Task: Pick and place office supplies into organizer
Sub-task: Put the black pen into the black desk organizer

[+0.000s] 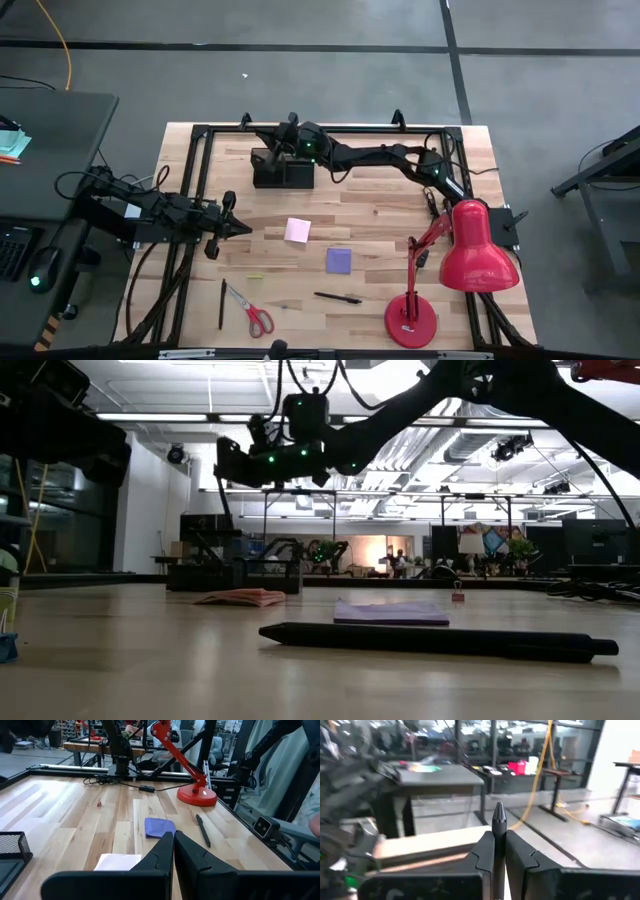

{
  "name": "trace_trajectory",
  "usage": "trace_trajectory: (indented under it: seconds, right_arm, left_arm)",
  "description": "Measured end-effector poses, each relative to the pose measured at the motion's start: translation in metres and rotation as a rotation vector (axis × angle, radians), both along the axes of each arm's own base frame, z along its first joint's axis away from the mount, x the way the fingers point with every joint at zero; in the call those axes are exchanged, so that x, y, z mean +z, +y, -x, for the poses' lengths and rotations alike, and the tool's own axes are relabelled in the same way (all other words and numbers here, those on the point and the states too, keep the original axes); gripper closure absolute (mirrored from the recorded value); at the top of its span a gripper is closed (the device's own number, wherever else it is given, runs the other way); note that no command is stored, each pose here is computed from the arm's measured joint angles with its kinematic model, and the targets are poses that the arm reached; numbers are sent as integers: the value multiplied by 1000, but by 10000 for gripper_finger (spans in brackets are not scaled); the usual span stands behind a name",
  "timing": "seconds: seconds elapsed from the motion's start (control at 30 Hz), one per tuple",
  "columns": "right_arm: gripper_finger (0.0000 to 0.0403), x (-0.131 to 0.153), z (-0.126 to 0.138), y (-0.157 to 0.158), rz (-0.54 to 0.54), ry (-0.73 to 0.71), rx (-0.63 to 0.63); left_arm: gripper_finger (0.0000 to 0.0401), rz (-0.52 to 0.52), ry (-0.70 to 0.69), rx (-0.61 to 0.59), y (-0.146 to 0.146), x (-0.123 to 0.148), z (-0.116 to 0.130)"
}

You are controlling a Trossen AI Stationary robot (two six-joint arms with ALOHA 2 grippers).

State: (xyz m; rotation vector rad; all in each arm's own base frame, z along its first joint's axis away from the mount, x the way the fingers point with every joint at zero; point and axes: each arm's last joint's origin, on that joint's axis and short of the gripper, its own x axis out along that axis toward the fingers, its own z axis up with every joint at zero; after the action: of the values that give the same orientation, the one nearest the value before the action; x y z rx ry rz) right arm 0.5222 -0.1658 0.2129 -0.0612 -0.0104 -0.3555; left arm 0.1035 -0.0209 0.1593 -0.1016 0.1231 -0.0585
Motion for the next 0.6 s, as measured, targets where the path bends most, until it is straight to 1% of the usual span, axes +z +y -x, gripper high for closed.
trace_trajectory:
  seconds: [0.17, 0.27, 0.33, 0.47, 0.6]
  right_arm:
    - [396, -3, 1, -5, -7, 26, -3]
    - [390, -6, 1, -6, 0, 29, -4]
    - [385, -9, 1, -9, -18, 32, -7]
    - [387, -19, 0, -12, -46, 37, 15]
    - [391, -29, -1, -12, -50, 47, 29]
  left_arm:
    - [400, 0, 0, 0, 0, 0, 0]
    - [400, 0, 0, 1, 0, 0, 0]
    - [400, 0, 0, 1, 0, 0, 0]
    - [400, 0, 0, 0, 0, 0, 0]
    - [400, 0, 0, 1, 0, 0, 0]
